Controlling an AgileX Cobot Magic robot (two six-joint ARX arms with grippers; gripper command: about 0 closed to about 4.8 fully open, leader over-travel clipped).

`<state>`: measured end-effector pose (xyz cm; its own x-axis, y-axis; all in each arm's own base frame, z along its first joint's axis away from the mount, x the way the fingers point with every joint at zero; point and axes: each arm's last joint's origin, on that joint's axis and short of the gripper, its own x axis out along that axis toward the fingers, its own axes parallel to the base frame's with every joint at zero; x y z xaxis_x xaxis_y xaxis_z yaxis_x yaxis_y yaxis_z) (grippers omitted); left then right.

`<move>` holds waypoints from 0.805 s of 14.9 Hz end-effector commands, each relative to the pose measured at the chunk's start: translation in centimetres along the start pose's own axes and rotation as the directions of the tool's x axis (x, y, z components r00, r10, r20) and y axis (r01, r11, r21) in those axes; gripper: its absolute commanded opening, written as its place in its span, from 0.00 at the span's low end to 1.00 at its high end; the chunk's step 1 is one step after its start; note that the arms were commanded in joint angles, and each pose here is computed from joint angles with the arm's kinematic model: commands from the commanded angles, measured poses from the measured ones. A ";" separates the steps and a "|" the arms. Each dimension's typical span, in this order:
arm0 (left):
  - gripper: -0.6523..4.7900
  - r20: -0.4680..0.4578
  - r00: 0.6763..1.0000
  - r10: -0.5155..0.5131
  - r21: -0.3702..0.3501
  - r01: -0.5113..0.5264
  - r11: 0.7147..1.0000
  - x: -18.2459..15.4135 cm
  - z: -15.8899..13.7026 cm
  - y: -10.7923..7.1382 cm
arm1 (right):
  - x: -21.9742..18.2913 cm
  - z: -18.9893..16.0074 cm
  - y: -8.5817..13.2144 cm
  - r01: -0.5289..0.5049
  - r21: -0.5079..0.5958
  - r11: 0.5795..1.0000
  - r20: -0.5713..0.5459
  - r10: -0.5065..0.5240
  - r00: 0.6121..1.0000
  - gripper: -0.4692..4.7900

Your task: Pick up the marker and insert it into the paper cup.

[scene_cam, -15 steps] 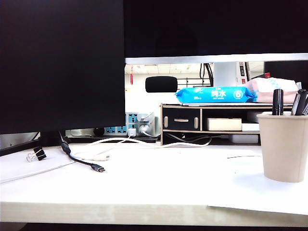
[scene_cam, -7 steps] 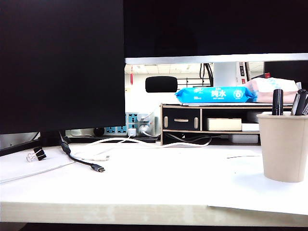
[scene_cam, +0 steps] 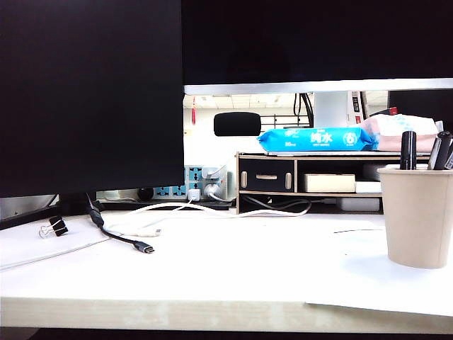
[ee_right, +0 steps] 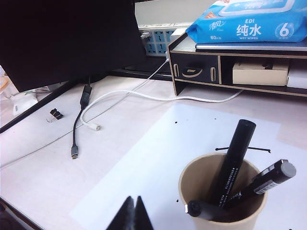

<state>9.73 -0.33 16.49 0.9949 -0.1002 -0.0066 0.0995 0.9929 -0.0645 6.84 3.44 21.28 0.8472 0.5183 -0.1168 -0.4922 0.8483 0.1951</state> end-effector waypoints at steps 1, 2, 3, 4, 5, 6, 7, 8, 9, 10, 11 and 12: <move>0.11 0.012 1.000 0.000 0.002 0.000 1.000 0.0 0.1 0.0 | -0.1 0.2 0.1 -0.003 -0.001 1.000 0.015 0.003 1.000 0.09; 0.11 0.010 1.000 0.001 0.002 -0.001 1.000 0.0 0.1 0.0 | -0.1 0.2 0.1 -0.003 -0.001 1.000 0.015 0.003 1.000 0.09; 0.11 0.010 1.000 0.001 0.002 -0.001 1.000 0.0 0.1 0.0 | -0.1 0.2 0.1 -0.003 -0.001 1.000 0.015 0.003 1.000 0.09; 0.11 0.010 1.000 0.001 0.002 -0.001 1.000 0.0 0.1 0.0 | -0.1 0.2 0.1 -0.003 -0.001 1.000 0.015 0.003 1.000 0.09; 0.11 0.009 1.000 0.001 0.002 -0.001 1.000 0.0 0.1 0.0 | -0.1 0.2 0.1 -0.003 -0.001 1.000 0.015 0.003 1.000 0.09; 0.11 0.009 1.000 0.001 0.002 -0.001 1.000 0.0 0.1 0.0 | -0.1 0.2 0.1 -0.003 -0.001 1.000 0.015 0.003 1.000 0.09; 0.11 0.008 1.000 0.001 0.002 -0.001 1.000 0.0 0.1 0.0 | -0.1 0.2 0.1 -0.003 -0.001 1.000 0.015 0.003 1.000 0.09; 0.11 0.007 1.000 0.001 0.002 -0.001 1.000 0.0 0.1 0.0 | -0.1 0.2 0.1 -0.003 -0.001 1.000 0.015 0.003 1.000 0.09; 0.11 0.007 1.000 0.001 0.002 -0.001 1.000 0.0 0.1 0.0 | -0.1 0.2 0.1 -0.003 -0.001 1.000 0.015 0.003 1.000 0.09; 0.11 0.006 1.000 0.000 0.002 0.000 1.000 0.0 0.1 0.0 | -0.1 0.2 0.1 -0.003 -0.001 1.000 0.015 0.003 1.000 0.09; 0.11 0.007 1.000 0.001 0.002 -0.001 1.000 0.0 0.1 0.0 | -0.1 0.2 0.1 -0.003 -0.001 1.000 0.015 0.003 1.000 0.09; 0.11 0.007 1.000 0.001 0.002 -0.001 1.000 0.0 0.1 0.0 | -0.1 0.4 0.0 0.016 -0.006 1.000 0.031 -0.016 0.999 0.09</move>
<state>9.73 -0.33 16.48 0.9949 -0.1002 -0.0082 0.0994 0.9929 -0.0646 6.84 3.44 21.28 0.8472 0.5183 -0.1168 -0.4922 0.8483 0.1951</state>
